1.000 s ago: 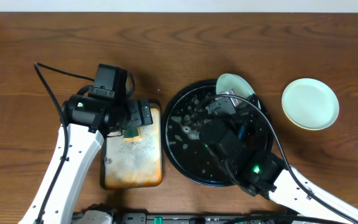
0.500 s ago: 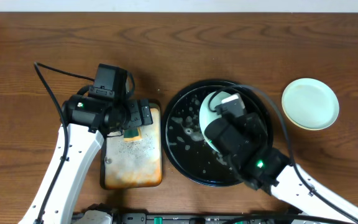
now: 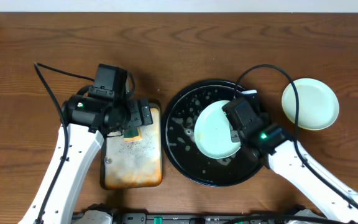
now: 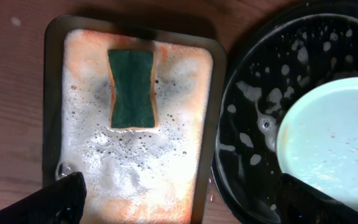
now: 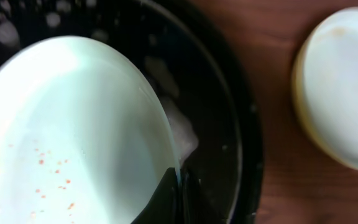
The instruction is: Clean dirty plates on tray and stack at the side
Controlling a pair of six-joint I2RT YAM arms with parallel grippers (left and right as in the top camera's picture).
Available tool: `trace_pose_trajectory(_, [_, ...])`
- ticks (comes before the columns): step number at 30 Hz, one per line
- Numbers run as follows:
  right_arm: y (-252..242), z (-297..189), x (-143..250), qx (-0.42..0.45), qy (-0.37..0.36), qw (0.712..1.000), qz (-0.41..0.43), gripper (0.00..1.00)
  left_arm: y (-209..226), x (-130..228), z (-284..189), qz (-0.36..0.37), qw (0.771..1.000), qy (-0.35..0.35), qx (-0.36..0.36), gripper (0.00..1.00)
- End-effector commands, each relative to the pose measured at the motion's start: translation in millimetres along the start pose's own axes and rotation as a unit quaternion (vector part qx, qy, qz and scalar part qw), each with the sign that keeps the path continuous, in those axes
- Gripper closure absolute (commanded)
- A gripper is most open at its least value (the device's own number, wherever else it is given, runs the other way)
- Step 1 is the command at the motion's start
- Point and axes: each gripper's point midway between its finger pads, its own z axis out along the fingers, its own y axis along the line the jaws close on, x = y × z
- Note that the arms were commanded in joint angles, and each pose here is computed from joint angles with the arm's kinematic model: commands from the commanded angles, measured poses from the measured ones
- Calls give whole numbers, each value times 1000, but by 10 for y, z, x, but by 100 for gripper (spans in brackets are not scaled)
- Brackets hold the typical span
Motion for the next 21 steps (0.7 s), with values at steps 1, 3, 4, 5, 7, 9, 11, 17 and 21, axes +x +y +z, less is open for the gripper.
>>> trace_pose_trajectory(1, [89, 70, 71, -20, 25, 999, 12, 99, -8, 6, 14, 2, 1000, 3, 1, 3])
trace_pose_trajectory(3, [92, 115, 123, -16, 37, 999, 7, 99, -25, -31, 14, 3, 1000, -5, 4, 3])
trace_pose_trajectory(4, [90, 138, 153, -13, 44, 999, 4, 99, -33, -48, 14, 3, 1000, -9, 6, 3])
trace_pose_trajectory(5, [89, 159, 180, -10, 50, 999, 1, 99, -35, -53, 14, 3, 1000, -10, 6, 3])
trace_pose_trajectory(7, [91, 187, 205, -7, 56, 998, -1, 99, -37, -54, 14, 3, 1000, -10, 7, 2])
trace_pose_trajectory(9, [68, 200, 202, -1, 55, 998, -1, 99, -52, -89, 12, 2, 1000, -17, 10, 2])
trace_pose_trajectory(11, [25, 209, 189, 6, 54, 998, 11, 99, -61, -102, 12, -2, 1000, -19, 12, 2])
trace_pose_trajectory(17, [-110, 254, 187, 13, 64, 997, 36, 99, -53, -53, 99, -2, 1000, -6, 7, 1])
trace_pose_trajectory(21, [-88, 261, 170, 5, 63, 997, 41, 99, 80, 19, 375, 8, 999, 14, -43, 2])
